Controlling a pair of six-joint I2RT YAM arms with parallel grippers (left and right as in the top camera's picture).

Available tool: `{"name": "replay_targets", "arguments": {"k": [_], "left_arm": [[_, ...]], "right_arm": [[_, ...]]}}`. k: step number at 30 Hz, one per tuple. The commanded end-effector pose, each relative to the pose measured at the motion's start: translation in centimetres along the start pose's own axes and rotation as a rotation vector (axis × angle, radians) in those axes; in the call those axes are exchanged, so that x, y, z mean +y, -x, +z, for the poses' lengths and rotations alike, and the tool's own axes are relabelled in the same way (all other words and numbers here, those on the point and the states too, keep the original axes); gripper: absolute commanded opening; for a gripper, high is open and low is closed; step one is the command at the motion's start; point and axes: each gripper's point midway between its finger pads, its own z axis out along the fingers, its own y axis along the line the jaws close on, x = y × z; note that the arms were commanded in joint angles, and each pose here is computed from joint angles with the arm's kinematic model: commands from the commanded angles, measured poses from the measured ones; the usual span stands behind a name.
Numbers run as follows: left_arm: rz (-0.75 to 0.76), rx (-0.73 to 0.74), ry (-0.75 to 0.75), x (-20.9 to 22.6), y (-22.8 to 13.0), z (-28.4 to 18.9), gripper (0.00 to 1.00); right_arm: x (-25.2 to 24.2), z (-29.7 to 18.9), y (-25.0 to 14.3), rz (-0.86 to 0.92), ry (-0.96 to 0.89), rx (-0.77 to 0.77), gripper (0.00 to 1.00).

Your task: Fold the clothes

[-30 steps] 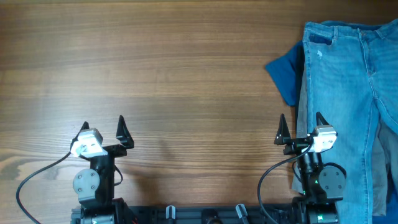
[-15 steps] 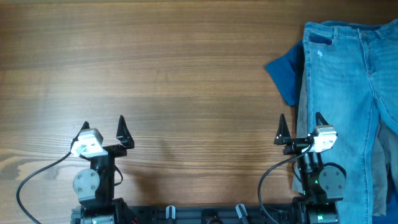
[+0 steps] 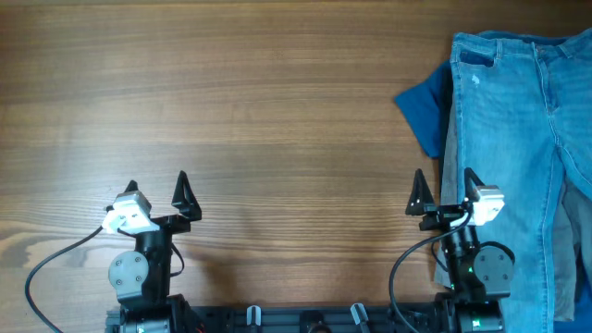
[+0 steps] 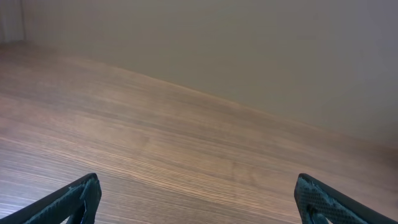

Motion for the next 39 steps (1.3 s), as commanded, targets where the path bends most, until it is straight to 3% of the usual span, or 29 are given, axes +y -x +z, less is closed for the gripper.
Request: {"name": "replay_targets", "arguments": {"k": [1, 7, 15, 28, 39], "left_arm": [[-0.032, -0.006, -0.069, -1.4, 0.8, -0.3, 1.0], [-0.029, -0.026, -0.075, -2.0, 2.8, -0.7, 1.0], [-0.045, 0.084, -0.04, -2.4, 4.4, -0.3, 1.0], [-0.093, 0.405, 0.063, -2.7, 6.3, 2.5, 1.0], [-0.11, 0.598, 0.093, -3.4, 7.4, 3.2, 1.0]], "right_arm": [[0.7, 0.0, 1.2, 0.015, 0.026, 0.007, 1.0], [0.9, 0.9, 2.2, 0.02, 0.013, 0.077, 1.0], [2.1, 3.8, 4.5, 0.03, 0.042, 0.198, 1.0], [2.2, 7.7, 4.0, -0.055, 0.023, 0.566, 1.0], [0.5, 8.7, 3.0, 0.0, -0.054, 0.82, 1.0]]}}
